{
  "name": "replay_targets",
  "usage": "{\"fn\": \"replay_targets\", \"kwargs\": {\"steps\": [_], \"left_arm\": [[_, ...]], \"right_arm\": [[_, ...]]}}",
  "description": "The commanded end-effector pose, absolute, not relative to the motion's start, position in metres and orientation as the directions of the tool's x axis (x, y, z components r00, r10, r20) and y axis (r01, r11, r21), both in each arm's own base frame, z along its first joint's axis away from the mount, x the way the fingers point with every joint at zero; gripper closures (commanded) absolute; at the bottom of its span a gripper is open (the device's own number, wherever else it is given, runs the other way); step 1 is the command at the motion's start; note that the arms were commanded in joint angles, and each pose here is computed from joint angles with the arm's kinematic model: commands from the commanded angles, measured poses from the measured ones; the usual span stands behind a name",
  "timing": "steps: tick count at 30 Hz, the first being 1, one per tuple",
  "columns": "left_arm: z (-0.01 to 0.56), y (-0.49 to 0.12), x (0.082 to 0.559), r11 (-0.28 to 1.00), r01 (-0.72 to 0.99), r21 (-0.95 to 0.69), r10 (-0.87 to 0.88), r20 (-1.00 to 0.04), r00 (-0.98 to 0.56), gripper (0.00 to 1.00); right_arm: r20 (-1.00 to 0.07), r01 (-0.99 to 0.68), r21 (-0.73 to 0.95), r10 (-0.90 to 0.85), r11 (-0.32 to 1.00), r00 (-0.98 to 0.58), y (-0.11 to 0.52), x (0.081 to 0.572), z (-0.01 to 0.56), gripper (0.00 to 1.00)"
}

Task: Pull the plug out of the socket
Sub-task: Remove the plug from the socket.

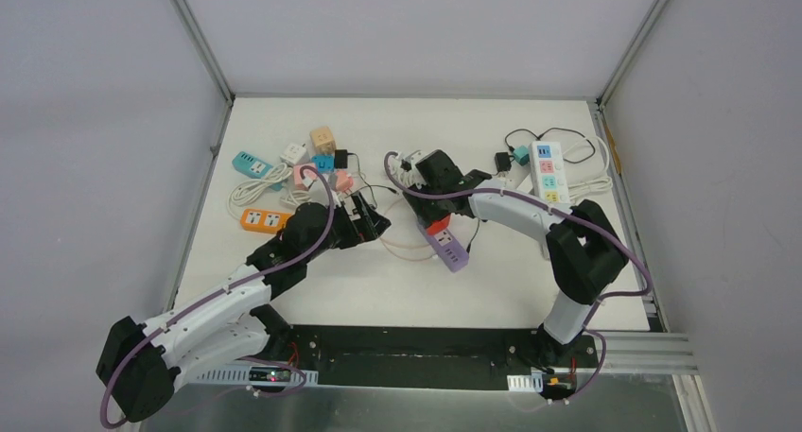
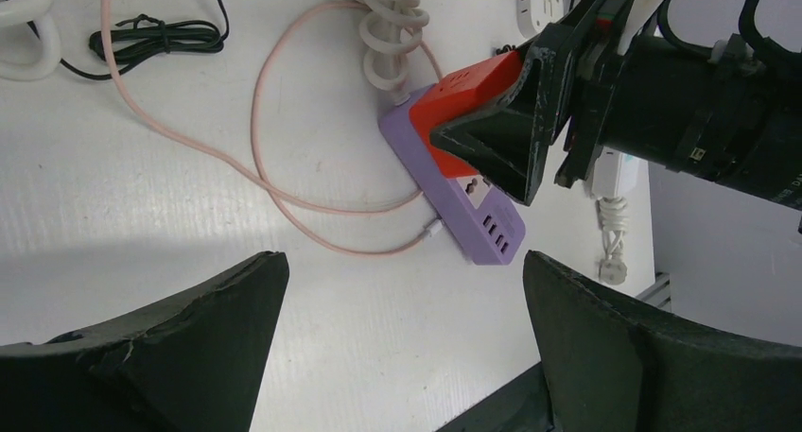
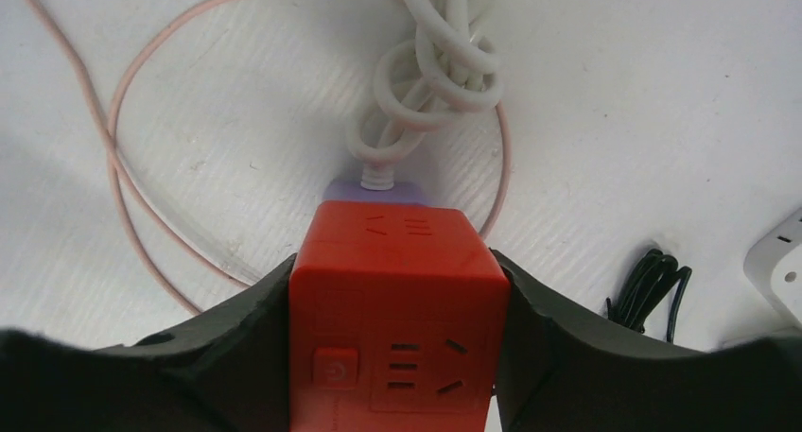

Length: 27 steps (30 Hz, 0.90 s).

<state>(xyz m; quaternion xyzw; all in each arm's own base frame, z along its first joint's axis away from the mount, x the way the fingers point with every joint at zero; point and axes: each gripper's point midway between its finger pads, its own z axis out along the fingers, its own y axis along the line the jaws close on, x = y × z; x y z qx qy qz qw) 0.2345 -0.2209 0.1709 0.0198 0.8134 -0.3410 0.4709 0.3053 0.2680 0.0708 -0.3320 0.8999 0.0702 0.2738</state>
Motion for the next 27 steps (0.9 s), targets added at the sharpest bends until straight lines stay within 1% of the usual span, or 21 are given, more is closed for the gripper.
{"fn": "replay_targets", "kwargs": {"steps": [1,2,5,6,8,12,15,18,20,22,23,27], "left_arm": [[0.189,-0.233,0.245,0.734,0.427,-0.528,-0.297,-0.816,-0.497,0.01],[0.188,-0.236,0.246,0.731,0.449,-0.513,-0.278,-0.826,-0.49,0.01],[0.191,-0.245,0.245,0.707,0.545,-0.45,-0.21,-0.87,-0.447,0.01],[0.195,-0.248,0.246,0.701,0.557,-0.447,-0.208,-0.874,-0.44,0.01],[0.204,-0.26,0.243,0.653,0.632,-0.418,-0.167,-0.893,-0.419,0.01],[0.221,-0.279,0.239,0.562,0.755,-0.337,-0.113,-0.936,-0.333,0.01],[0.233,-0.282,0.24,0.528,0.801,-0.282,-0.162,-0.959,-0.231,0.01],[0.243,-0.284,0.231,0.468,0.864,-0.186,-0.233,-0.969,-0.082,0.01],[0.253,-0.284,0.225,0.436,0.891,-0.126,-0.312,-0.95,0.018,0.01],[0.246,-0.288,0.223,0.413,0.904,-0.107,-0.326,-0.945,0.037,0.01],[0.237,-0.293,0.225,0.4,0.91,-0.111,-0.314,-0.949,0.022,0.01],[0.217,-0.305,0.228,0.362,0.927,-0.101,-0.292,-0.956,0.009,0.01]], "right_arm": [[-0.604,-0.646,-0.092,-0.558,0.758,-0.569,0.275,0.319,0.097,0.54],[-0.6,-0.661,-0.091,-0.571,0.745,-0.56,0.276,0.317,0.097,0.64],[-0.591,-0.708,-0.084,-0.607,0.701,-0.531,0.275,0.311,0.096,0.99],[-0.587,-0.728,-0.075,-0.62,0.682,-0.521,0.275,0.309,0.095,1.0],[-0.578,-0.784,-0.05,-0.658,0.618,-0.482,0.275,0.299,0.092,1.0],[-0.56,-0.896,0.047,-0.731,0.442,-0.39,0.268,0.277,0.094,1.0],[-0.587,-0.927,0.162,-0.722,0.338,-0.366,0.253,0.267,0.103,1.0],[-0.625,-0.945,0.178,-0.711,0.273,-0.323,0.241,0.262,0.104,1.0],[-0.637,-0.959,0.18,-0.716,0.219,-0.283,0.237,0.256,0.101,1.0],[-0.651,-0.971,0.189,-0.722,0.147,-0.236,0.236,0.246,0.098,1.0],[-0.657,-0.975,0.191,-0.724,0.11,-0.21,0.235,0.242,0.097,1.0],[-0.651,-0.984,0.175,-0.747,0.024,-0.134,0.228,0.232,0.087,1.0]]}}
